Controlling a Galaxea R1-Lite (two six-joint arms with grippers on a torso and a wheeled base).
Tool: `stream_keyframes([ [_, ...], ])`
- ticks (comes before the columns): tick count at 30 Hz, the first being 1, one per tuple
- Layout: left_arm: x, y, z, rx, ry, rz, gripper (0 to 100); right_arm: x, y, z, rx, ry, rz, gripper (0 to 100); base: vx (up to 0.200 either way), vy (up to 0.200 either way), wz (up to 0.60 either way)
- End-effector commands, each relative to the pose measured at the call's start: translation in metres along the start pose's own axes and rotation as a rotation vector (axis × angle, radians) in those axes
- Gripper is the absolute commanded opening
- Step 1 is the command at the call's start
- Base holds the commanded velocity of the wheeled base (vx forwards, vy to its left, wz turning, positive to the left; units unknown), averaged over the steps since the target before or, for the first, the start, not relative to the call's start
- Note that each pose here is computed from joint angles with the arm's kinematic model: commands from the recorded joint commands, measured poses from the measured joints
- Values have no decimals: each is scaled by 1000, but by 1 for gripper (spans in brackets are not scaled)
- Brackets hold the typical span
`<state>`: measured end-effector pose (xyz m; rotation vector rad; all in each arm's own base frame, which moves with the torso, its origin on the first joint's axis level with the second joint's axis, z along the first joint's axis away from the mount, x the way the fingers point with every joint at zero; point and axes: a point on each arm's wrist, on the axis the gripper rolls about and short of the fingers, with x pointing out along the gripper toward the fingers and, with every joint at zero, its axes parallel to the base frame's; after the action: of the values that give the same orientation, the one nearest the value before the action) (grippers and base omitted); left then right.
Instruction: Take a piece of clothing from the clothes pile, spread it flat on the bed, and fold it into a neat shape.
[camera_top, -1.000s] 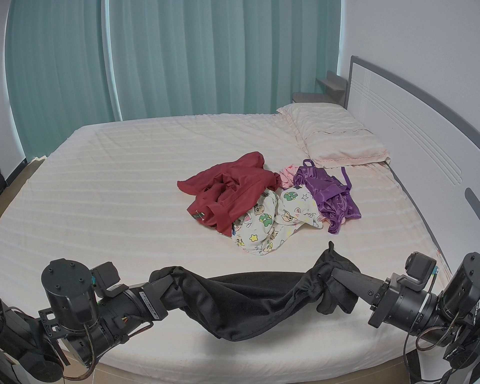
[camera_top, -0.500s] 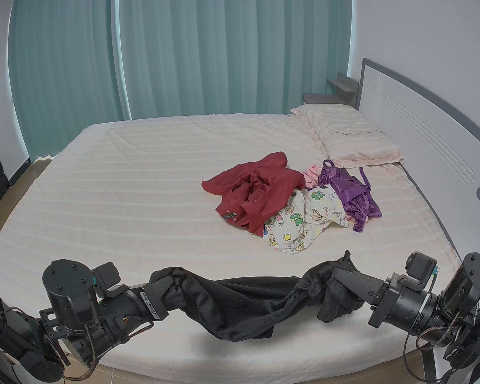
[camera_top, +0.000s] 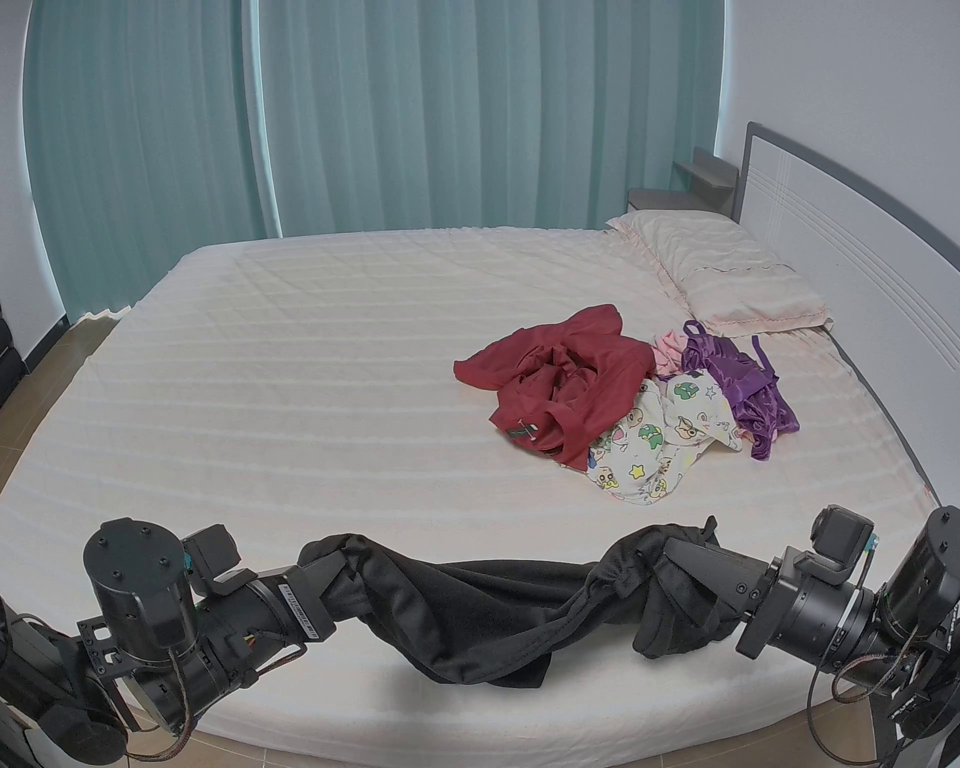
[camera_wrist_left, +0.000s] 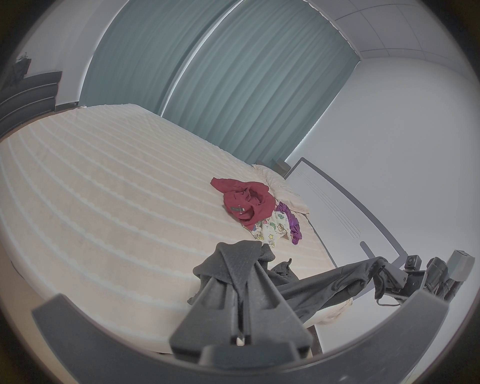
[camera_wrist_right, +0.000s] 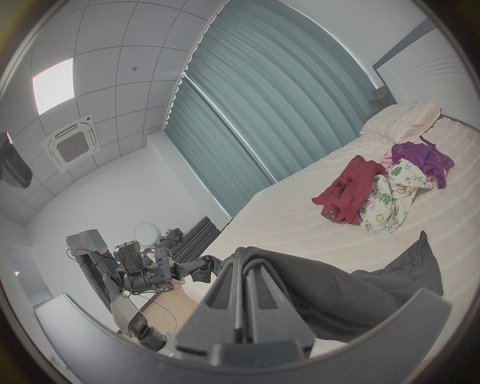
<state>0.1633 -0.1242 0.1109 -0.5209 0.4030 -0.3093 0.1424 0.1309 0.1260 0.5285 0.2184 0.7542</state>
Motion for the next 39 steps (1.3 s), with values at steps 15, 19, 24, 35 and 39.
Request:
stream_keyframes([
  [15,-1,0,-1,1,7,0,0,0,0,-2,-1,9,1,0,0,200,0],
  [19,0,1,-3,4,15,7,0,0,0,-2,-1,9,1,0,0,200,0],
  [24,-1,1,-2,2,8,3,0,0,-1,-3,1,10,0,0,0,200,0],
  [35,-3,4,-4,-3,16,12,0,-3,-1,-3,1,10,-3,0,0,36,0],
  [39,-7,1,-6,0,24,-12,0,-6,0,0,-4,-3,-1,0,-200,0,0],
])
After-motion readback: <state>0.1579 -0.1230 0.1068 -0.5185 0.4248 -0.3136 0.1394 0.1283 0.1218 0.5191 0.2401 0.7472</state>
